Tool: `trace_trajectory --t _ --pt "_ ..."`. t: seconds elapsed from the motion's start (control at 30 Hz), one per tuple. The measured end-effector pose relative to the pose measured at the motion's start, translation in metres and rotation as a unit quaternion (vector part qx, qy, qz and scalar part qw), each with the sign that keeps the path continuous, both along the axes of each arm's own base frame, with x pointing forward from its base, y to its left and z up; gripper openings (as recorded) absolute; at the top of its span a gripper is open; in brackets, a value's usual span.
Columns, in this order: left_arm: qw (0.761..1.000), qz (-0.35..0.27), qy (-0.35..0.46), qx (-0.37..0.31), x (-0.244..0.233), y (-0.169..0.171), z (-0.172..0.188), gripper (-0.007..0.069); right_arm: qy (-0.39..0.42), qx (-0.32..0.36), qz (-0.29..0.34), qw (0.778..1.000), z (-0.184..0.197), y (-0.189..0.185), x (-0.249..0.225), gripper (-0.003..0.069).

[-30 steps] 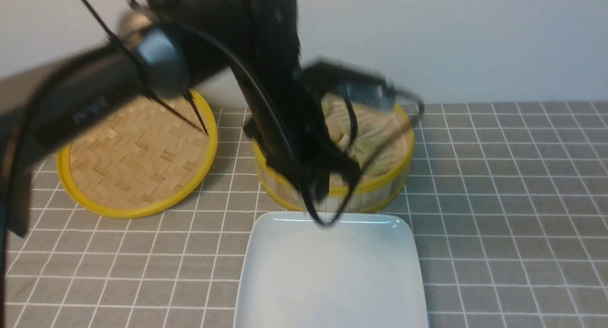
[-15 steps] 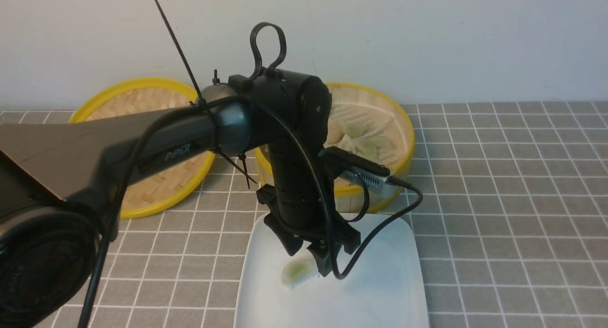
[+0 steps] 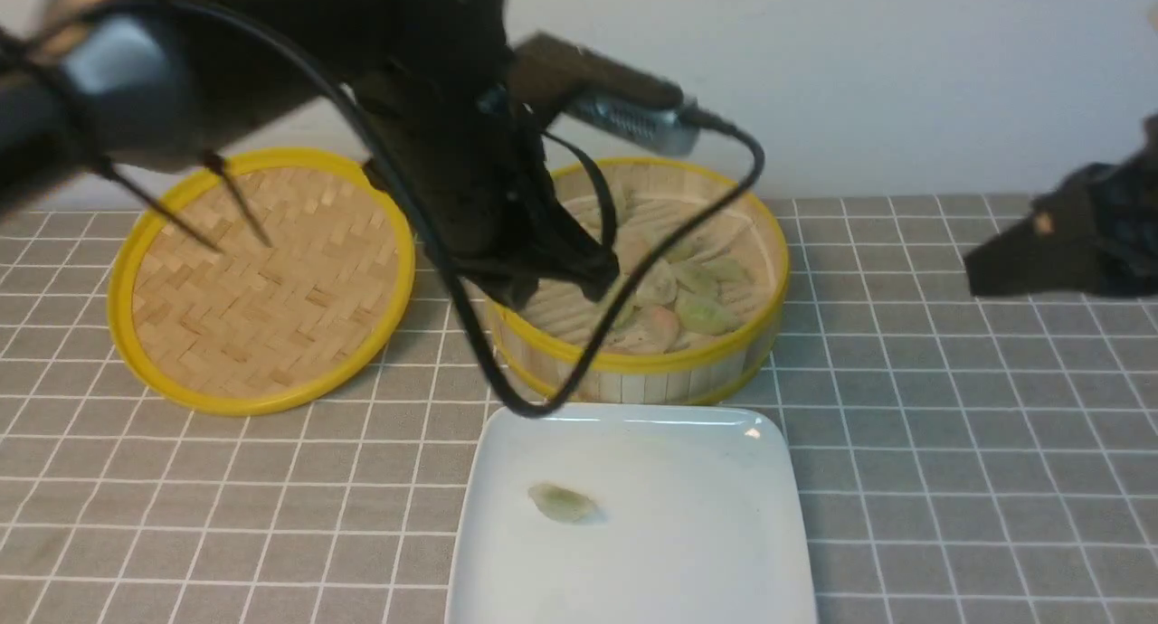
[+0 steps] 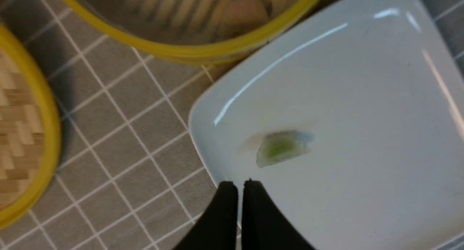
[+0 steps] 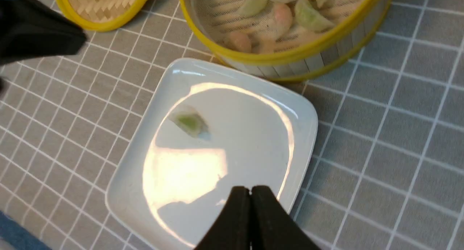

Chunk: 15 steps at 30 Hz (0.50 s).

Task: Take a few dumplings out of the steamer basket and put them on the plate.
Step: Use the right arm to grab a dumpling from inside the steamer

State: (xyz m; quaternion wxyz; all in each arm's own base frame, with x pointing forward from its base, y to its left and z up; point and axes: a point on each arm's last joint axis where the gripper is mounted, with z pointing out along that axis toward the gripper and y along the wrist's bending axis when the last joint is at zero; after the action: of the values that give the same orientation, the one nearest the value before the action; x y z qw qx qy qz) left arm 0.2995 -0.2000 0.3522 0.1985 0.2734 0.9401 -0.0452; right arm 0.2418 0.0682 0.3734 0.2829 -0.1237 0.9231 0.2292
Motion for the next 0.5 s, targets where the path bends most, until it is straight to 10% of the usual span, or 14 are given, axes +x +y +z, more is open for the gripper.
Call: trace_trajectory --t 0.5 --pt "0.996 0.014 -0.041 -0.083 -0.118 0.075 0.056 -0.0005 -0.013 -0.162 0.072 0.984 -0.078 0.072 0.173 0.0107"
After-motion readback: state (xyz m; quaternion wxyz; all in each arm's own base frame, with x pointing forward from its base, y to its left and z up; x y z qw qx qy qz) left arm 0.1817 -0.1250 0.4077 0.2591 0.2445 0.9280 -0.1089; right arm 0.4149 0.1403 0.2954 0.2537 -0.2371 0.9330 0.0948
